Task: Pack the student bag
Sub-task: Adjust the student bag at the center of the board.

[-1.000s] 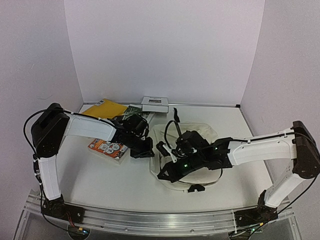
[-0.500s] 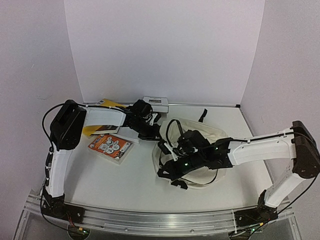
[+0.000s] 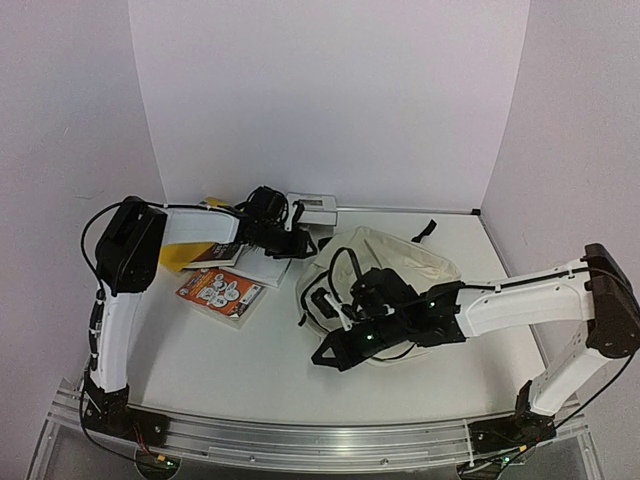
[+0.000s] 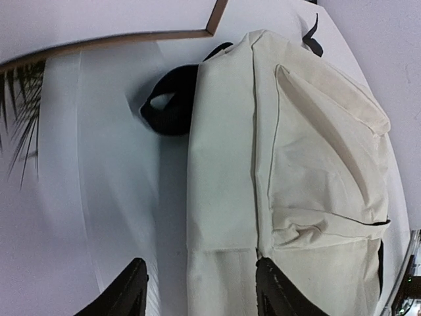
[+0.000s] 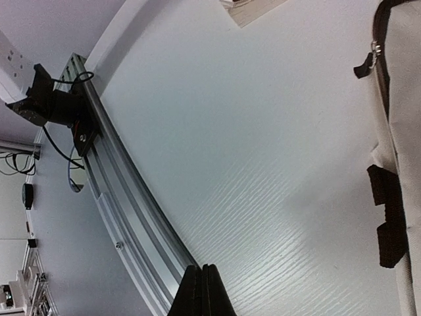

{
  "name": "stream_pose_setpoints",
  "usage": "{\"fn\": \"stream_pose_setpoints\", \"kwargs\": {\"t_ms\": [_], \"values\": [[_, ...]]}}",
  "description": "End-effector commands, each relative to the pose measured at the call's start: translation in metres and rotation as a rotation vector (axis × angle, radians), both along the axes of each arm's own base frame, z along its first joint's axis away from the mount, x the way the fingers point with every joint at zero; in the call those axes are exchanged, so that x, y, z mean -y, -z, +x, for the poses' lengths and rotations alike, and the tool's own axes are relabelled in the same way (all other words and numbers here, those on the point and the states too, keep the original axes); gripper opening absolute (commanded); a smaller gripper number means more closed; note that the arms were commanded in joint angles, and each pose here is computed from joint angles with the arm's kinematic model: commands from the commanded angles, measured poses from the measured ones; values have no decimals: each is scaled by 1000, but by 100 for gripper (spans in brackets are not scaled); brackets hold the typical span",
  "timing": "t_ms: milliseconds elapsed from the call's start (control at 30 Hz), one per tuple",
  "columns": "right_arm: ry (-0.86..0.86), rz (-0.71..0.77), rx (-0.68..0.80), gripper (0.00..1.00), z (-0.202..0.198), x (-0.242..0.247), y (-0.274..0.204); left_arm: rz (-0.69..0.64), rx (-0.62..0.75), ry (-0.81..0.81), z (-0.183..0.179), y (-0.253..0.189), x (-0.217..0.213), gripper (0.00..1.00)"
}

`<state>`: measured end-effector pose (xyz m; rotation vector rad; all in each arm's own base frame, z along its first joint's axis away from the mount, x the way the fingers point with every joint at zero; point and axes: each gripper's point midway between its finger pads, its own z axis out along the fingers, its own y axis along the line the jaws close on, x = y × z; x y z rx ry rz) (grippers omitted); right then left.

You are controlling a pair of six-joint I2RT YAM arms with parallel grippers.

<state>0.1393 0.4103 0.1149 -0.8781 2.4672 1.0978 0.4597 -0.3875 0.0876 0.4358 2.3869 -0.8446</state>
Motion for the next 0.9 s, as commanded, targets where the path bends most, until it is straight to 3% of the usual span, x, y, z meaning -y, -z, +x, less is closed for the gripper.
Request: {"fn": "stream_pose_setpoints", "kwargs": {"t_ms": [0, 33, 133, 267, 500, 667, 867], "values": [[195, 34, 107, 0, 35, 5, -27, -59, 58, -37, -28, -59, -11, 61], [236, 38, 114, 0, 42, 6, -31, -65, 40, -46, -37, -57, -15, 64], [364, 14, 159, 20, 65, 12, -35, -100, -19, -64, -65, -51, -25, 72], [421, -67, 211, 35, 97, 15, -25, -175, -32, -62, -101, -47, -34, 77], [274, -290, 385, 43, 120, 7, 1, -170, -79, -100, -122, -33, -53, 79], [113, -396, 462, 57, 118, 9, 24, -169, -101, -105, -132, -27, -60, 79], [203, -557, 569, 63, 145, 27, 47, -188, -107, -99, -141, -23, -64, 79]]}}
